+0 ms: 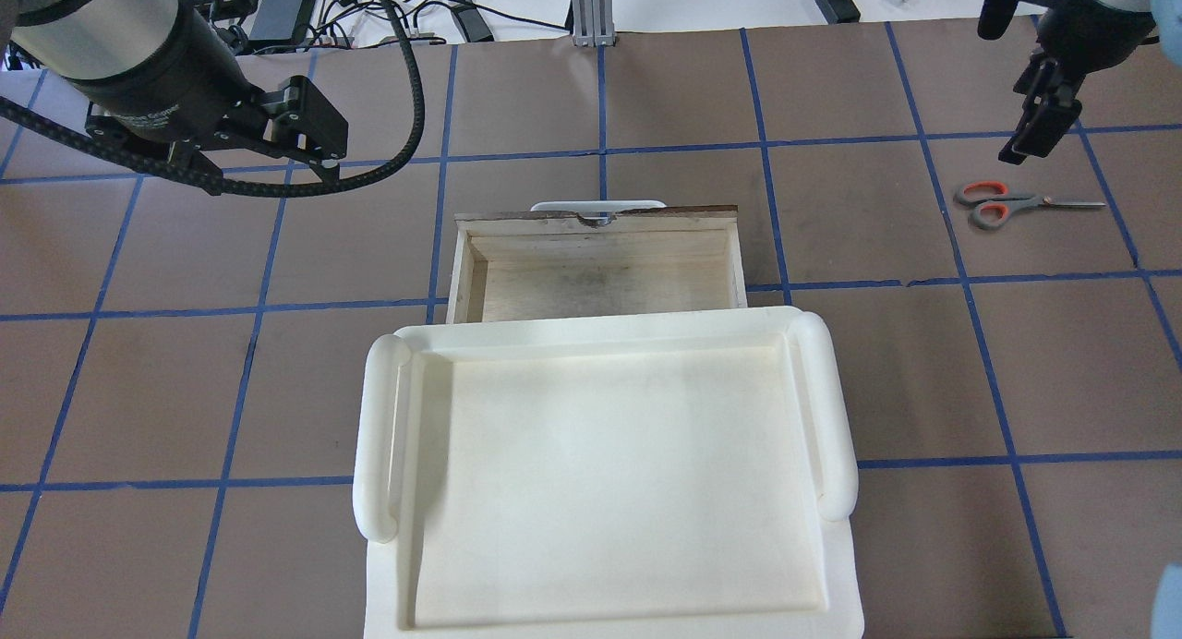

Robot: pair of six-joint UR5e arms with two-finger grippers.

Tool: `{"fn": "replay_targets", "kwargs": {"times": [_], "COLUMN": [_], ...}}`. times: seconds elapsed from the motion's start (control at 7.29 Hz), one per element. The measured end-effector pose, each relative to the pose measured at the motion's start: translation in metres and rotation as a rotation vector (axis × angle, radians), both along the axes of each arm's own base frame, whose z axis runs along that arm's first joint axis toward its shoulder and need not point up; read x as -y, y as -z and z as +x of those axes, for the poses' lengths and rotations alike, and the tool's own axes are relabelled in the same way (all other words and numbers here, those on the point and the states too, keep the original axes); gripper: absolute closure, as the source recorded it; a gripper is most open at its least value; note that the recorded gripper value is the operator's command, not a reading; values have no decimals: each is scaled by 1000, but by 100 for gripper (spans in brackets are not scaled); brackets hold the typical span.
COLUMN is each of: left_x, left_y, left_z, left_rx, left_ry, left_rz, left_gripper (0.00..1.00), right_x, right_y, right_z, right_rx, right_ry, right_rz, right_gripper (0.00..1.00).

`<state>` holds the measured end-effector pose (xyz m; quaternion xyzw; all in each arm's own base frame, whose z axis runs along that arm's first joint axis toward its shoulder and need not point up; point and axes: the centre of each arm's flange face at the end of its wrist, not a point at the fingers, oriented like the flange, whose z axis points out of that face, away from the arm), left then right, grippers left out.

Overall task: Put scissors in drawer and close it
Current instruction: 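Move the right gripper over the grey-and-orange scissors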

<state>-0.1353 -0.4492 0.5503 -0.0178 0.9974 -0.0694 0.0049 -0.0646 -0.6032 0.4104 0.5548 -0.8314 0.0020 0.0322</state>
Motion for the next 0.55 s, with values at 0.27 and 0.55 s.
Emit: {"fn": "replay_targets", "kwargs": {"times": [0.27, 0.55], "left_x": [0, 0], "left_y": [0, 0], "left_z": [0, 0], "left_rx": [0, 0], "left_ry": [0, 0], "left_rz": [1, 1], "left_gripper": [0, 0], "right_x": [20, 36], "right_y": [38, 74], "right_z": [-44, -72], "right_rx": [-7, -17], "right_ry": [-80, -162], "right_rz": [-1, -4], "right_gripper": [2, 2]}}
